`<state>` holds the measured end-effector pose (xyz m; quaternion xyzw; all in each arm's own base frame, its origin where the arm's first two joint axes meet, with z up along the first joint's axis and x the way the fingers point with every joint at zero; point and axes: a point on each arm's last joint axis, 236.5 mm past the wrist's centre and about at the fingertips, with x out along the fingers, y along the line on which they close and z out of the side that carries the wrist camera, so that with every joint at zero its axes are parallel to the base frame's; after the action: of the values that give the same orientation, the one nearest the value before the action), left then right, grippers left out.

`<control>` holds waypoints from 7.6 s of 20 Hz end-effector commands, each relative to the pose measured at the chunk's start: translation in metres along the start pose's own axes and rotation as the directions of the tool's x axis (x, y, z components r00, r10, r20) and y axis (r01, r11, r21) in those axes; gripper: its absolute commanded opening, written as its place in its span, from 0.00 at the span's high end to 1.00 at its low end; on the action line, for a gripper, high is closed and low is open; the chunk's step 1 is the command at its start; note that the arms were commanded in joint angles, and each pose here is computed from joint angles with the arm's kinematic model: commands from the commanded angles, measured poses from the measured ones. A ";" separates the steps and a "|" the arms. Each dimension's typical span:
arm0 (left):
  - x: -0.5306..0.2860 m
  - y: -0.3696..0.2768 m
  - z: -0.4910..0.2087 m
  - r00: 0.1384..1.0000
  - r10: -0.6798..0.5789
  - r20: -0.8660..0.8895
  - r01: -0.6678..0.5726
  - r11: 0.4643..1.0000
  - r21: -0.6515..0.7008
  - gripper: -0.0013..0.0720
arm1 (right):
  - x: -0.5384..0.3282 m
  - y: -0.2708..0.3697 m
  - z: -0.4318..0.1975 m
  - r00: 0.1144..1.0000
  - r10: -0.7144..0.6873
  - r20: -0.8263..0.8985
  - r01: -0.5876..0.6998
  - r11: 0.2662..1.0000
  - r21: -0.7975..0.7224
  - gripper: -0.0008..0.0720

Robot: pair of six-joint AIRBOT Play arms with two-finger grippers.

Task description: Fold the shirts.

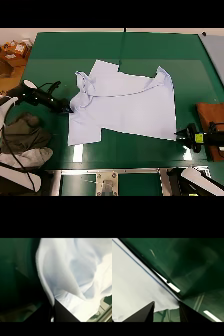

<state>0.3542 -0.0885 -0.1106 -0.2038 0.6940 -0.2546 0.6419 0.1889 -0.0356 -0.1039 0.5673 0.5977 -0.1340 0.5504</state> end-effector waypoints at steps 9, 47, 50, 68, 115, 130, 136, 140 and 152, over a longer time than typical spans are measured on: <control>-0.003 0.001 -0.012 0.999 -0.002 -0.048 0.002 1.000 -0.007 0.94 | 0.023 0.019 0.032 0.970 0.162 0.183 -0.163 0.987 -0.009 0.51; -0.018 -0.046 -0.011 0.999 -0.008 0.044 0.006 0.999 0.043 0.94 | 0.048 0.052 -0.009 0.985 0.148 0.084 -0.127 0.968 -0.218 0.86; -0.041 -0.062 -0.007 0.993 0.008 0.116 -0.017 0.997 0.078 0.94 | 0.029 0.069 -0.008 0.988 0.145 0.062 -0.121 0.949 -0.293 0.97; -0.490 -0.448 -0.242 0.036 -0.486 0.873 -0.654 0.649 0.389 0.94 | -0.469 0.352 -0.257 0.279 0.875 0.395 0.253 0.330 -0.909 0.97; -0.070 -0.067 0.110 0.901 -0.029 0.433 0.037 0.999 -0.011 0.94 | 0.007 0.254 0.165 0.995 0.102 0.005 -0.076 0.775 -0.627 0.97; -0.027 -0.085 0.056 0.975 -0.061 0.214 0.062 0.998 0.002 0.94 | 0.003 0.199 0.134 0.985 -0.077 -0.155 -0.009 0.872 -0.489 0.71; -0.063 -0.078 0.019 0.989 -0.128 0.079 0.135 0.987 -0.084 0.32 | -0.043 0.144 0.122 0.953 -0.187 -0.238 0.090 0.926 -0.367 0.97; -0.090 -0.074 -0.020 0.999 -0.032 0.021 0.033 0.998 -0.058 0.94 | -0.066 0.142 0.103 0.986 -0.137 -0.094 0.090 0.914 -0.395 0.97; 0.025 -0.086 -0.170 0.989 0.099 0.106 -0.080 0.983 -0.167 0.30 | -0.012 0.023 -0.029 0.991 -0.135 0.019 0.135 0.962 -0.236 0.23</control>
<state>0.2044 -0.1387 -0.0366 -0.2313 0.6801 -0.1815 0.6716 0.2067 -0.0274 -0.0533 0.4324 0.6525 -0.0837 0.6166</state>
